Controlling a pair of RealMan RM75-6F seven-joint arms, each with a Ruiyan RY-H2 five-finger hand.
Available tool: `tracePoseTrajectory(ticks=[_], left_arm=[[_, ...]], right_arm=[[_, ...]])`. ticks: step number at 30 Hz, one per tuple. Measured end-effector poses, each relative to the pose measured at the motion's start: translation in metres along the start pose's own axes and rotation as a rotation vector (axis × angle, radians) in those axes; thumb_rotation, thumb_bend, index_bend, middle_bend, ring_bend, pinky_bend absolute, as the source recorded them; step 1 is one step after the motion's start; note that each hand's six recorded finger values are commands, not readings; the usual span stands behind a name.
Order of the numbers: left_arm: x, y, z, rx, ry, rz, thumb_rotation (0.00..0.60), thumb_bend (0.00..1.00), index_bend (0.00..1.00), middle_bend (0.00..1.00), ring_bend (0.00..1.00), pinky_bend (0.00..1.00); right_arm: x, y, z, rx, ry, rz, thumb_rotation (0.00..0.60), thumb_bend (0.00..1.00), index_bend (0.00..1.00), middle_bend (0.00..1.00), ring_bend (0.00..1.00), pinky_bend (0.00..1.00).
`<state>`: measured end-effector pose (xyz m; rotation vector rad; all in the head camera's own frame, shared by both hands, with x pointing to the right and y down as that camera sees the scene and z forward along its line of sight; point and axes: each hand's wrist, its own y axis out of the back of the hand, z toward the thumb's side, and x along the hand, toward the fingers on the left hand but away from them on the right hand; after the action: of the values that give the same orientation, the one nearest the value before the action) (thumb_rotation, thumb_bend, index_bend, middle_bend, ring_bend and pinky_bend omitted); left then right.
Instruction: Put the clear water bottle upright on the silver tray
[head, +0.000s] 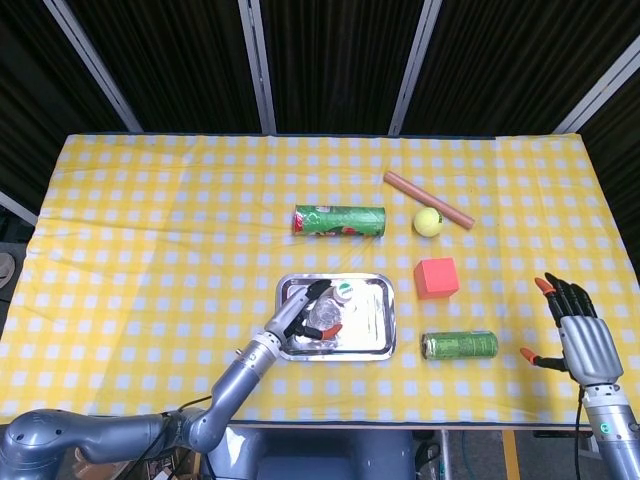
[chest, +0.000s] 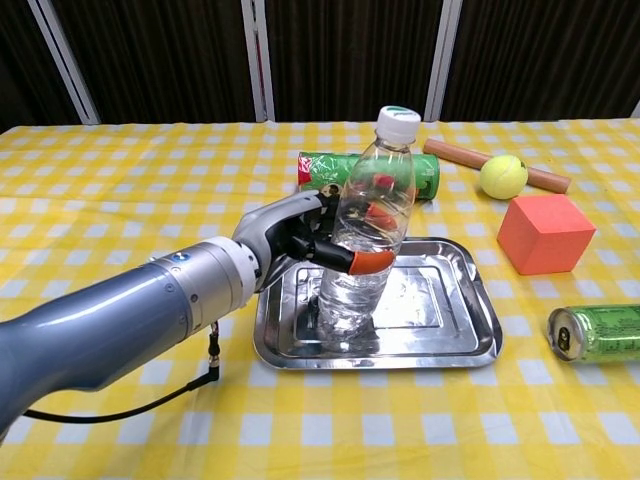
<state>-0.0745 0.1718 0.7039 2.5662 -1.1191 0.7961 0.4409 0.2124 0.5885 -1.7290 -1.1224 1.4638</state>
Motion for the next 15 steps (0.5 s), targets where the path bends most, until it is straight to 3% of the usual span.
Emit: tracePoseTrajectory(ticks=[10,15], left_arm=[[-0.014,0.017,-0.013,-0.007,0.004,-0.021,0.6,0.25,0.15,0.23,0.0,0.01],[-0.018,0.021,-0.016,0.001,-0.005,-0.045,0.6,0.19,0.12,0.19,0.0,0.0]], right_arm=[[0.0,-0.002,0.001,0.005,-0.003,0.005,0.6,0.05,0.01,0.0,0.0,0.0],[0.0,-0.003,0.001,0.006,-0.006,0.012,0.6,0.05,0.01,0.0,0.0,0.0]])
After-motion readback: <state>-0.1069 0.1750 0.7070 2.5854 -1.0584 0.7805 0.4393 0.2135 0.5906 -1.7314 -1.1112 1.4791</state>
